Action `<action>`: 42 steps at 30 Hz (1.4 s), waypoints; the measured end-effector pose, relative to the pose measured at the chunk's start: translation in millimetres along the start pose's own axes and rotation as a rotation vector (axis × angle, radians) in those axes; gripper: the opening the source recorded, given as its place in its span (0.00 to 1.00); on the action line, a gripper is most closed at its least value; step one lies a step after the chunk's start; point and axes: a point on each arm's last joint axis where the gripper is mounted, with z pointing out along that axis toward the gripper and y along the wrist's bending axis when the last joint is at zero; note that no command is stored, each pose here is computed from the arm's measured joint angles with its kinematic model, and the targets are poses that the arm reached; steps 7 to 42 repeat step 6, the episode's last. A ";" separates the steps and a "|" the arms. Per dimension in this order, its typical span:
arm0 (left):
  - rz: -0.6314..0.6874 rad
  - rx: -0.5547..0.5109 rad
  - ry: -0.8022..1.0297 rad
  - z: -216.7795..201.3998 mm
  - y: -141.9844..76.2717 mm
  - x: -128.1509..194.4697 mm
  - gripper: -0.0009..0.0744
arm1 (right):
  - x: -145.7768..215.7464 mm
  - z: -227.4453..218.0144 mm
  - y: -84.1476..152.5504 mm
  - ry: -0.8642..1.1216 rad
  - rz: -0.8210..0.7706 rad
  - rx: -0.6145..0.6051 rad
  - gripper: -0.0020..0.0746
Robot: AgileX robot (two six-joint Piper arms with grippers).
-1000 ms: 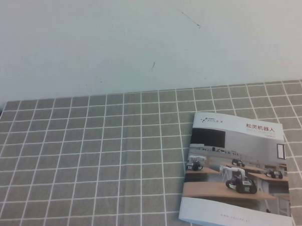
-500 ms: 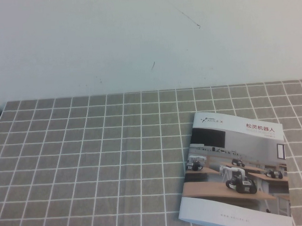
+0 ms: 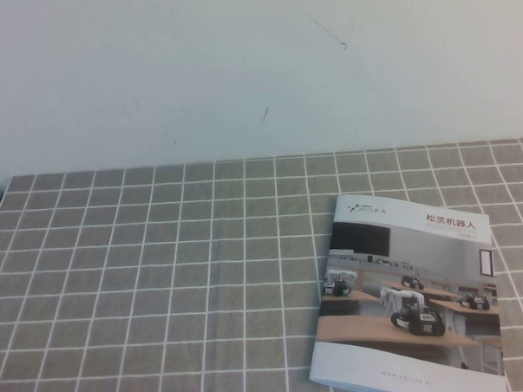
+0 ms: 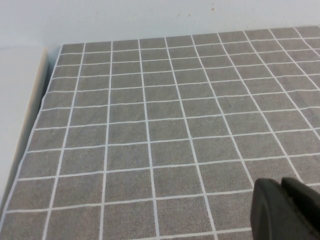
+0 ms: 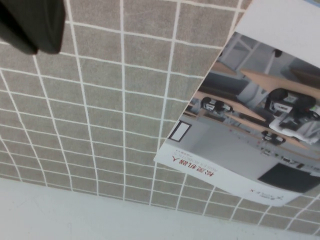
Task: Close book
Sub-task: 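Close the open booklet and leave it lying on the table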
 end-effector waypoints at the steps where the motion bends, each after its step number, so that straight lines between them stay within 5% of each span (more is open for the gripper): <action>1: 0.000 0.000 0.000 0.0 0.0 0.0 0.01 | 0.0 0.0 0.1 0.000 0.002 -0.001 0.02; 42: 0.000 0.000 0.000 0.0 0.0 0.0 0.01 | 0.0 0.0 0.1 0.000 0.001 -0.001 0.02</action>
